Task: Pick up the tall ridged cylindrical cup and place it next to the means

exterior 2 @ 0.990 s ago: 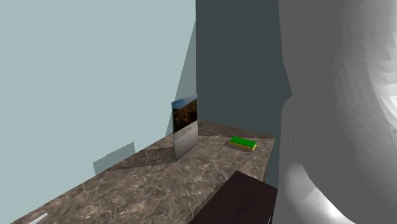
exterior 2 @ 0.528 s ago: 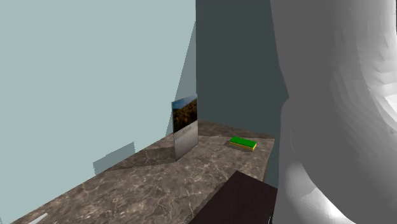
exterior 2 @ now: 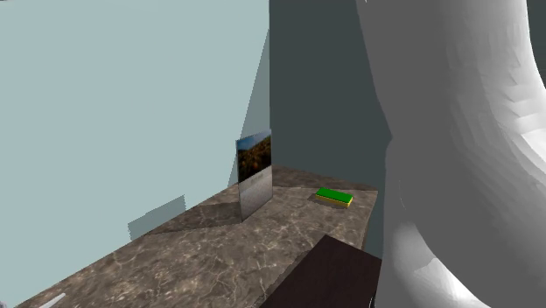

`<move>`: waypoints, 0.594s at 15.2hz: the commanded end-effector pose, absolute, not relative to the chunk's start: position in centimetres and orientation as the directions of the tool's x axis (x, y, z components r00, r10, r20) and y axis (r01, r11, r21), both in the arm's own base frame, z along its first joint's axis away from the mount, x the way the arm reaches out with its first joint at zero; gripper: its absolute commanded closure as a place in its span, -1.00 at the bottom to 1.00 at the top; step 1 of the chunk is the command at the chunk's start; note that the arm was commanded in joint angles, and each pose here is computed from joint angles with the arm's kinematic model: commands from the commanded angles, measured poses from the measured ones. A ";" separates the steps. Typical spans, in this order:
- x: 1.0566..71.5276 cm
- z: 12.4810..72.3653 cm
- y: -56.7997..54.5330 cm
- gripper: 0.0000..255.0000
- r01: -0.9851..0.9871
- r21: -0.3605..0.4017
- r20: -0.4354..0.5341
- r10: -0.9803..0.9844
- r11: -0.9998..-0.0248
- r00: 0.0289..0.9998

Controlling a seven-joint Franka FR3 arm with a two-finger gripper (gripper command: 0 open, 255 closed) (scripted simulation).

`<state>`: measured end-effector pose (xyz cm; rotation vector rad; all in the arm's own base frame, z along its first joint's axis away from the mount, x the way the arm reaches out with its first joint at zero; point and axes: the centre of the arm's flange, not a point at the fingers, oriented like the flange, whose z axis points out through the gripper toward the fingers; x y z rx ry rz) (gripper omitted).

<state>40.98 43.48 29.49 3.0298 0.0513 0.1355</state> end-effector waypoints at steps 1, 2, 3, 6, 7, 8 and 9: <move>41.0 28.5 43.6 1.00 0.029 0.109 0.087 0.038 -0.994 0.995; 41.0 28.0 43.6 1.00 0.029 0.109 0.087 0.038 -0.994 0.995; 41.0 27.4 43.6 1.00 0.029 0.109 0.087 0.038 -0.994 0.995; 41.0 26.0 43.6 1.00 0.029 0.109 0.087 0.038 -0.994 0.995; 41.0 26.0 43.6 1.00 0.029 0.109 0.087 0.038 -0.994 0.995; 41.0 26.0 43.6 1.00 0.029 0.109 0.087 0.038 -0.994 0.995; 41.0 26.0 43.6 1.00 0.029 0.109 0.087 0.038 -0.994 0.995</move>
